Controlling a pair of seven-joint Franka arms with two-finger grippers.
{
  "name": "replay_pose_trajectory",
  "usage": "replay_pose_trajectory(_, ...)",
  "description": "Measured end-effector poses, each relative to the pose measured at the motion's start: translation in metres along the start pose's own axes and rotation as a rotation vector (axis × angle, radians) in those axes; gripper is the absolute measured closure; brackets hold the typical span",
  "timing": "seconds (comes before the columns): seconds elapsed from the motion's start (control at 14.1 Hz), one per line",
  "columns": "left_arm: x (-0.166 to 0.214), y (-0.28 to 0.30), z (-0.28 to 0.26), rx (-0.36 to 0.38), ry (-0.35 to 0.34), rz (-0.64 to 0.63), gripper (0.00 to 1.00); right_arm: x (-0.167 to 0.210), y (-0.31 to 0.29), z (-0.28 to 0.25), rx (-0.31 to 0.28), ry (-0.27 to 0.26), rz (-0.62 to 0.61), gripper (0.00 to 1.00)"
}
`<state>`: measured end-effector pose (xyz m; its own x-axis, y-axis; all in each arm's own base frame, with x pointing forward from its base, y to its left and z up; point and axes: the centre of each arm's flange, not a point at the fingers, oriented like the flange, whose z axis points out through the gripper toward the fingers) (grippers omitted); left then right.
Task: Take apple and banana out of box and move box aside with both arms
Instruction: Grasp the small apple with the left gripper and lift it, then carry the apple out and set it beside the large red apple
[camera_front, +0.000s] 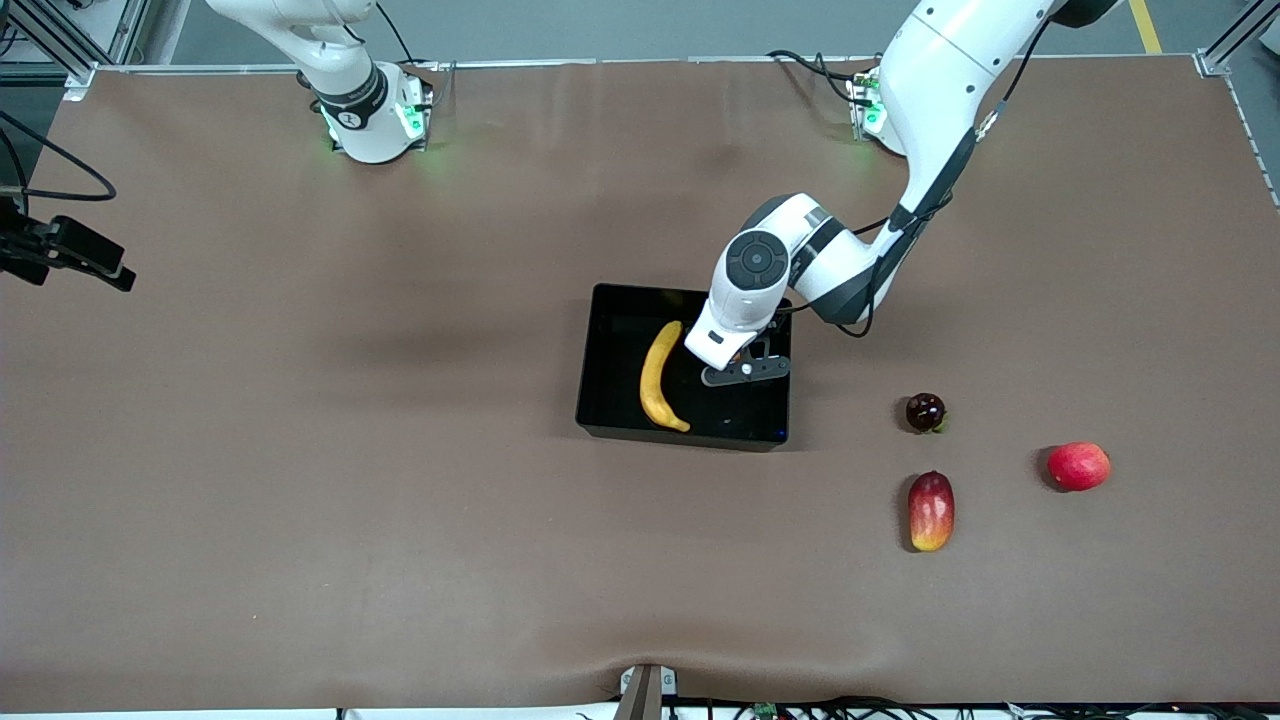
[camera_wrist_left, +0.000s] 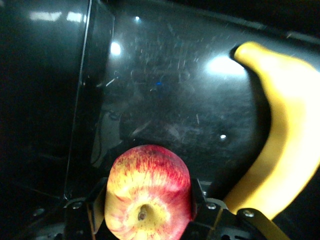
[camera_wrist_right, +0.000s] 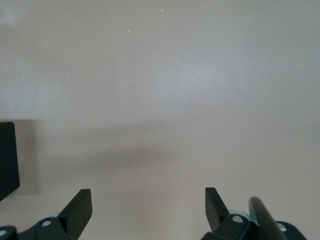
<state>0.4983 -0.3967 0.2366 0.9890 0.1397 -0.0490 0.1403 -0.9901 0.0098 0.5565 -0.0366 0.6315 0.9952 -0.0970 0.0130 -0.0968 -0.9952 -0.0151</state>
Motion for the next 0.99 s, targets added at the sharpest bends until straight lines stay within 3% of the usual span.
replay_pose_trajectory(0.57,0.063,-0.032,-0.179,0.036,0.100,-0.066,0.32,0.000,0.000,0.001,0.000,-0.001,0.000,0.00)
replay_pose_trajectory(0.78,0.105,-0.079,-0.200,0.018,0.103,-0.027,0.32,0.000,0.000,0.001,0.000,-0.001,0.000,0.00)
replay_pose_trajectory(0.99,0.150,-0.165,-0.196,0.054,0.058,0.056,0.32,0.000,0.000,0.001,0.000,-0.002,0.000,0.00)
